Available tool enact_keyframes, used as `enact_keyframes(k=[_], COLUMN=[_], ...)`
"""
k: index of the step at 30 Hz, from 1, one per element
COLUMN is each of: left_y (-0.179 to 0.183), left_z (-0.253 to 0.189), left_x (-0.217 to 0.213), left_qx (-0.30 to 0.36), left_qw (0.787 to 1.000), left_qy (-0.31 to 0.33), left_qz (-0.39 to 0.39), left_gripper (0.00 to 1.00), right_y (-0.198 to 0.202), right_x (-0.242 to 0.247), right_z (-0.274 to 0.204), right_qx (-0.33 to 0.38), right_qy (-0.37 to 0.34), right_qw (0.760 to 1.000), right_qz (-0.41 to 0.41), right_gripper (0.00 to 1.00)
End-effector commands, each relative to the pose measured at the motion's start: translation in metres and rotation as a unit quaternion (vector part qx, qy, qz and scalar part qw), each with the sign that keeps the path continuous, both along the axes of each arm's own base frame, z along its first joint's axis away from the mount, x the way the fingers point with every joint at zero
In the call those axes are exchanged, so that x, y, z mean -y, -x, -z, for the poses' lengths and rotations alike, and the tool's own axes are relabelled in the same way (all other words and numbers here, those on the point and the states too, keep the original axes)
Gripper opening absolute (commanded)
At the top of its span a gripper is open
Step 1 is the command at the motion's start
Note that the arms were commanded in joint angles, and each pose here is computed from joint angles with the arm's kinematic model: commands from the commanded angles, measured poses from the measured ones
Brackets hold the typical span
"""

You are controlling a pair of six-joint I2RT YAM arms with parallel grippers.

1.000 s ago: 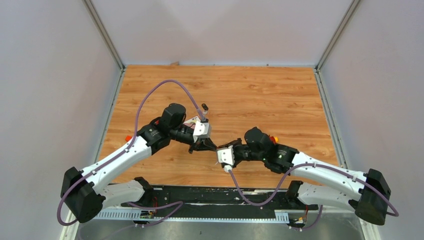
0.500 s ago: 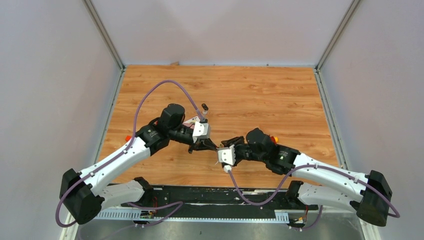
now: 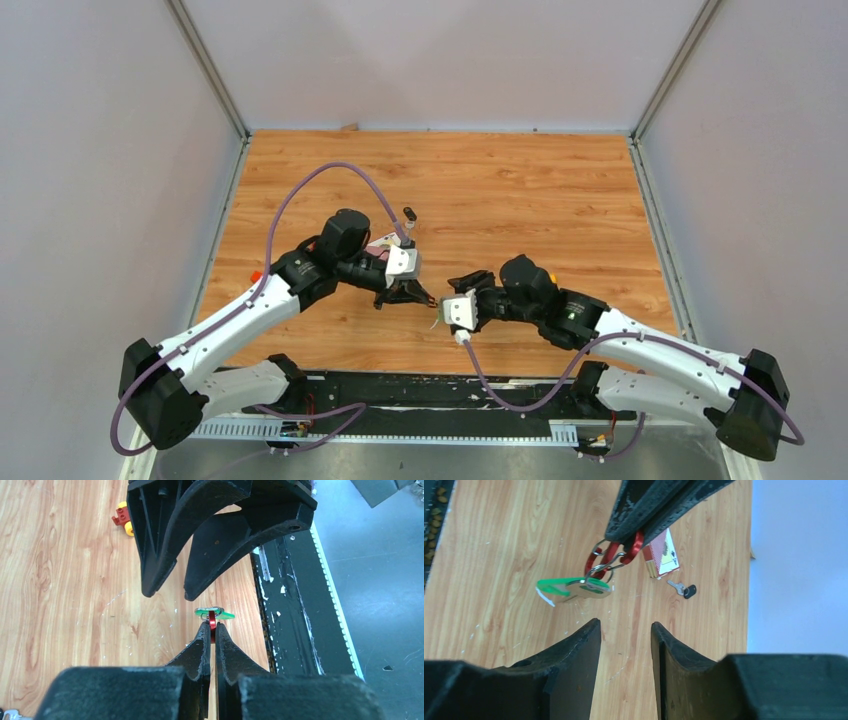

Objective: Put the keys on the keyring

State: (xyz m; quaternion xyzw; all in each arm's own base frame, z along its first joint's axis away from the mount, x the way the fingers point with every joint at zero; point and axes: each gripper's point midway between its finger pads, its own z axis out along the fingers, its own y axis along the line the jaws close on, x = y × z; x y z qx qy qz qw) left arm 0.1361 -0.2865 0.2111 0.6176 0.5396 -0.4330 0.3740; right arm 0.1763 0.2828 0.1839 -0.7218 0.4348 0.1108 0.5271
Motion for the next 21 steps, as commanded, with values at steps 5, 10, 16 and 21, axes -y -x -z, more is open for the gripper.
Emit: enact_keyframes(k=[5,10,16,21], left_y=[-0.001,-0.011,-0.026,-0.044], left_z=[-0.02,-0.023,-0.014,0.001], left_x=[0.002,0.001,-0.005,-0.024], left_qx=[0.056,0.086,0.089,0.052], left_qw=[0.998,0.996,0.996,0.995], left_qy=[0.026,0.021,-0.003,-0.043], left_qz=[0.02,0.008,-0.024,-0.067], left_gripper=[0.0,0.0,0.0,0.0], right_y=[0.019,0.01,-0.021,-0.067], right_x=[-0.008,-0.009,0.0,0.018], right_z=[-0.036,-0.059,-0.086,-0.095], right_qx=[-0.033,-0.048,-0.041,-0.061], right_qy=[-0.045,-0.074,-0.099,-0.136], right_qw=[0.998,0.996,0.993,0.976], right_qz=[-0.04,-0.018,0.048,0.161], right_gripper=[0.4,0.39,0.39,0.47])
